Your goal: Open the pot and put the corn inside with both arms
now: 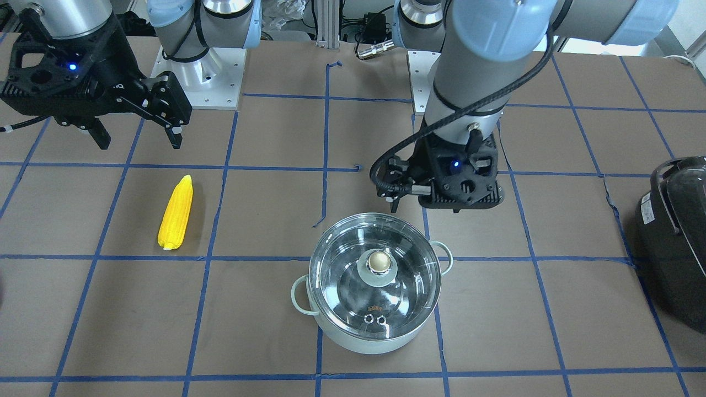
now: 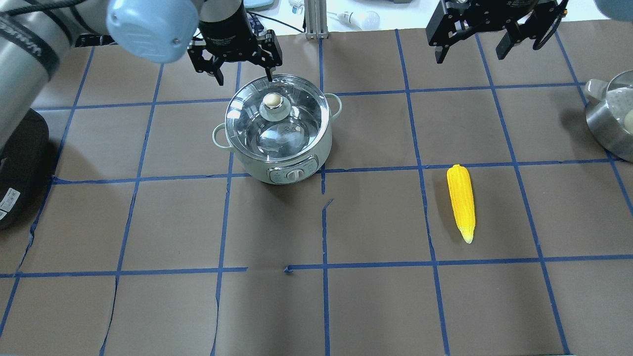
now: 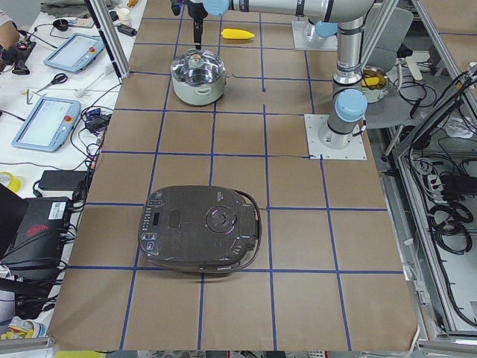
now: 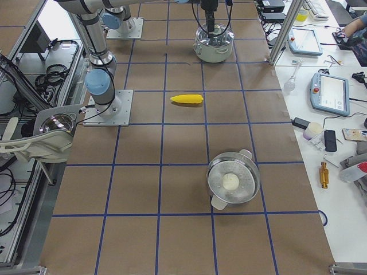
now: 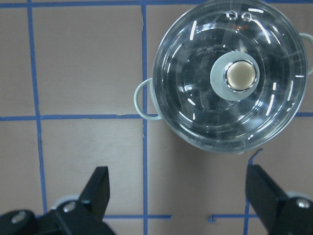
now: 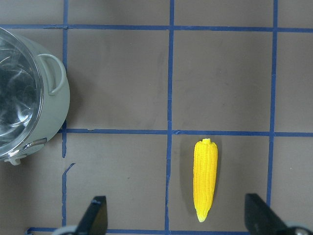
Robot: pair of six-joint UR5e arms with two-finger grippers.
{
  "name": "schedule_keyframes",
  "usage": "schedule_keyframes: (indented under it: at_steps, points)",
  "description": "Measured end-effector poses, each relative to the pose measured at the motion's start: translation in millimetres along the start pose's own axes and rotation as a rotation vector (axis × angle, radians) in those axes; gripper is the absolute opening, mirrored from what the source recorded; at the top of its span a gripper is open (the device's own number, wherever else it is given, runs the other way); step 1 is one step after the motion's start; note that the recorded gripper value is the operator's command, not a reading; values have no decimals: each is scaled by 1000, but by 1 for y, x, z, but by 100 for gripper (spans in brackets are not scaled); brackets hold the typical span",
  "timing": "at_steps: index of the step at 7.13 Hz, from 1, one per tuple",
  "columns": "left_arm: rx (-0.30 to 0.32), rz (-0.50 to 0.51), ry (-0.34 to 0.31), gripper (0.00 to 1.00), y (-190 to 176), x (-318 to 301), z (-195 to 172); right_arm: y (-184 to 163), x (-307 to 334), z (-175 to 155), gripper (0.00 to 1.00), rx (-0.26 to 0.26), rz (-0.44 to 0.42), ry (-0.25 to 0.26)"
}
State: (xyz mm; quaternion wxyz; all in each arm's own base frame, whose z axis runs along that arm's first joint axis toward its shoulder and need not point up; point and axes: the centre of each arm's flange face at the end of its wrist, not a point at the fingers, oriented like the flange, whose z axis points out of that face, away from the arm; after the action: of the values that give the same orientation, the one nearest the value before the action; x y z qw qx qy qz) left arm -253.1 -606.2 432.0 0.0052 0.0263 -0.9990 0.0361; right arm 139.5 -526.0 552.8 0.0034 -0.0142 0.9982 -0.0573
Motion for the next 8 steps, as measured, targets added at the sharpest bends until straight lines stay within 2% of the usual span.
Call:
schedule_keyframes:
  at_steps: [2, 3, 5, 6, 8]
  points:
    - [-11, -15, 9, 100, -16, 13, 42, 0, -1, 3, 100, -2, 0, -15]
    - [-11, -23, 10, 87, -21, 16, 60, 0, -2, 5, 100, -5, -1, -19]
    - [-13, -32, 4, 79, -19, 19, 84, -3, -4, 8, 100, 48, -8, -17]
    - [-5, -33, 7, 60, -18, 20, 89, -4, -5, 14, 100, 63, -8, -16]
    - [-6, -34, 11, 47, -15, 21, 94, -2, -5, 25, 100, 64, -11, -16]
